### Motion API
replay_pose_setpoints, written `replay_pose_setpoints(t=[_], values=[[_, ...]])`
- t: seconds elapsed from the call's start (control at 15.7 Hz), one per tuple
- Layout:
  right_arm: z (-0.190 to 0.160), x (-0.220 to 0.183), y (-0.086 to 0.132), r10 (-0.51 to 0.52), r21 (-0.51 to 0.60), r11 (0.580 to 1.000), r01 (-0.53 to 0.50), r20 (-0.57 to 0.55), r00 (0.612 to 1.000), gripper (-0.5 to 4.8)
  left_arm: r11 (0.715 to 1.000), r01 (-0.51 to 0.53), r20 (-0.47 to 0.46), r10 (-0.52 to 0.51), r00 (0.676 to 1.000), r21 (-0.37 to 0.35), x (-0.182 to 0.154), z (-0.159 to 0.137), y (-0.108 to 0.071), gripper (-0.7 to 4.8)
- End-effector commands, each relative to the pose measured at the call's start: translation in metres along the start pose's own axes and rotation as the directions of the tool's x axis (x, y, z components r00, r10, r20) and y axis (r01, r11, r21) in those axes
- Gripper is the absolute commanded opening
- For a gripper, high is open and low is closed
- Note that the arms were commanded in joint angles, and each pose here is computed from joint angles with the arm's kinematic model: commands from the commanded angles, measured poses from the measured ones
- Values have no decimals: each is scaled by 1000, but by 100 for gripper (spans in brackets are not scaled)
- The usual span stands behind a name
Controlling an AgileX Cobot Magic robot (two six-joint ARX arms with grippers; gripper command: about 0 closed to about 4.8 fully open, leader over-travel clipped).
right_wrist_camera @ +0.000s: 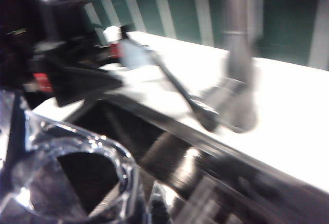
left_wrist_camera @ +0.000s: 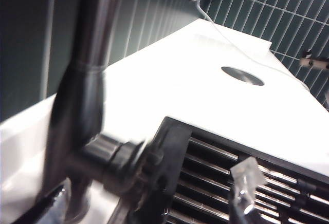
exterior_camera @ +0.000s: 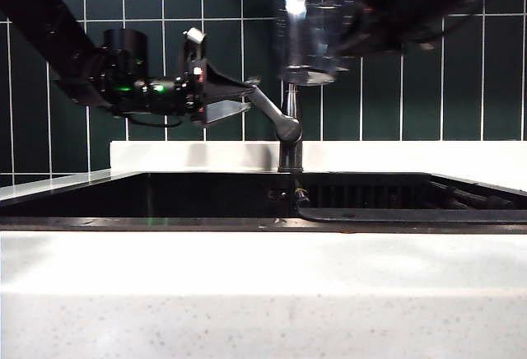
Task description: Pick up the mug next to the sink, go to the faucet to get some water, pour the water into the sink, and finally put the mug back to its place.
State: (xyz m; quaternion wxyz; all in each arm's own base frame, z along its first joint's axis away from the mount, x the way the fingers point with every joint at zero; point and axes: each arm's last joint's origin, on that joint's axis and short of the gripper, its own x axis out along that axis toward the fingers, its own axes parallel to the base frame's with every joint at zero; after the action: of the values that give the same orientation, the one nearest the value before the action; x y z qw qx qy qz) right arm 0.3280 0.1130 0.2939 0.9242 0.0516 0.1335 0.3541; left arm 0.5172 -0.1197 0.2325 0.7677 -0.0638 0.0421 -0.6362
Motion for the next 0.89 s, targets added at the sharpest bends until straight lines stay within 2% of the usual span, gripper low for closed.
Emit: replay_pose_setpoints(t=[0.06, 0.45, 0.89], values=[[18, 14, 8, 35, -22, 999, -34, 31, 999, -7, 999, 26, 3, -26, 1000, 44, 8, 4, -3, 398], [59, 31, 11, 56, -34, 998, -54, 66, 996, -7, 999, 33, -3, -33, 999, 36, 12, 0, -4, 398], [70, 35, 17, 74, -47, 996, -71, 83, 994, -7, 997, 34, -4, -33, 999, 67, 12, 0, -4, 394]])
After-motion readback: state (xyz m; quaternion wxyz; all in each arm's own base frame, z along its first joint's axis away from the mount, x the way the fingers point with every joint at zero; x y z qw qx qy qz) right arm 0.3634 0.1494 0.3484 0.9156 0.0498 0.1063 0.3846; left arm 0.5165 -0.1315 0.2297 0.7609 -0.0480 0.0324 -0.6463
